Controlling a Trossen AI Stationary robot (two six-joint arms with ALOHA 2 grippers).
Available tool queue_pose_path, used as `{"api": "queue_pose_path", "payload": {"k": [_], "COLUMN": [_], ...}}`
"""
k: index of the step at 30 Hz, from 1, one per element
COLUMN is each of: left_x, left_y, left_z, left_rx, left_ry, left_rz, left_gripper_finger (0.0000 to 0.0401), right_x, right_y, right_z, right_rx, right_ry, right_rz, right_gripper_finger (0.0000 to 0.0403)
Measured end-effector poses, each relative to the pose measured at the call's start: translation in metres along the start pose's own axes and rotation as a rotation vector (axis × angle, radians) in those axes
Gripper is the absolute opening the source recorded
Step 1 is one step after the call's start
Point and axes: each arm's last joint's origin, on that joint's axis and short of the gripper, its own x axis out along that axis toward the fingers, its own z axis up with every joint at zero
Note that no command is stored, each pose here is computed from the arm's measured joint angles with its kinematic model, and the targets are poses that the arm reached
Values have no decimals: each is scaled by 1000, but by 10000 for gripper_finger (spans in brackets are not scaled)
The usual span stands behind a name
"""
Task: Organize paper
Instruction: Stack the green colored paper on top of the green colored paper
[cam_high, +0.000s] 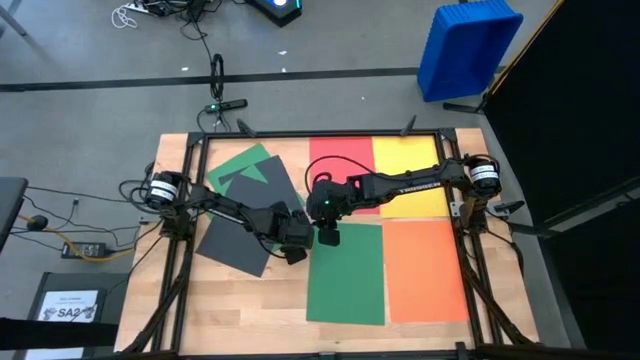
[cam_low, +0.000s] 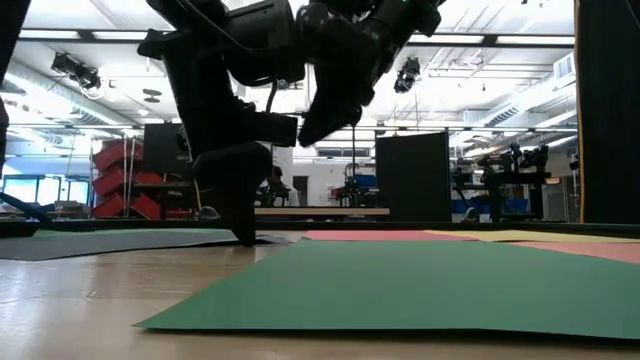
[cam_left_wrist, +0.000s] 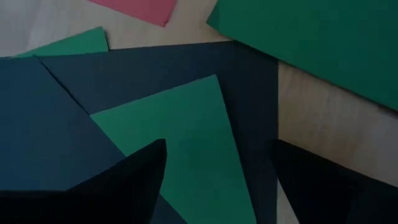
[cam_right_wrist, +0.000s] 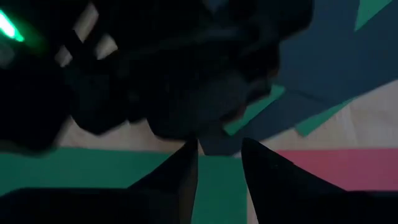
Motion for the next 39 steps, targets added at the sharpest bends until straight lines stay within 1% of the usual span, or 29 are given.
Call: {"api": "queue_pose_path", "payload": {"k": [4,13,22,25,30,35,39], "left_x": [0,-3,-8,-8,-8,-8,-8], "left_y": [0,6,11,12,12,10,10], "left_z": [0,-5,-8,-8,-7,-3,-3], "left_rx": [-2,-4,34,22,-16,-49,-73], "left_ry": [0,43,69,59,32,-2,-20], "left_rz": [14,77,193,225,237,219,244], "left_gripper_finger": [282,270,252,248,248,247,244], "right_x": [-5,-5,-5,-5,-5,-5,-5], "right_y": [0,0,0,0,0,0,0], "right_z": [1,1,0,0,0,0,0], "right_rx": [0,0,0,0,0,0,0], "right_ry": [-5,-3,-1,0,0,0,0], "right_rz": [-6,-8,-8,-8,-8,-9,-8], "right_gripper_finger": [102,103,105,105,101,103,101]}}
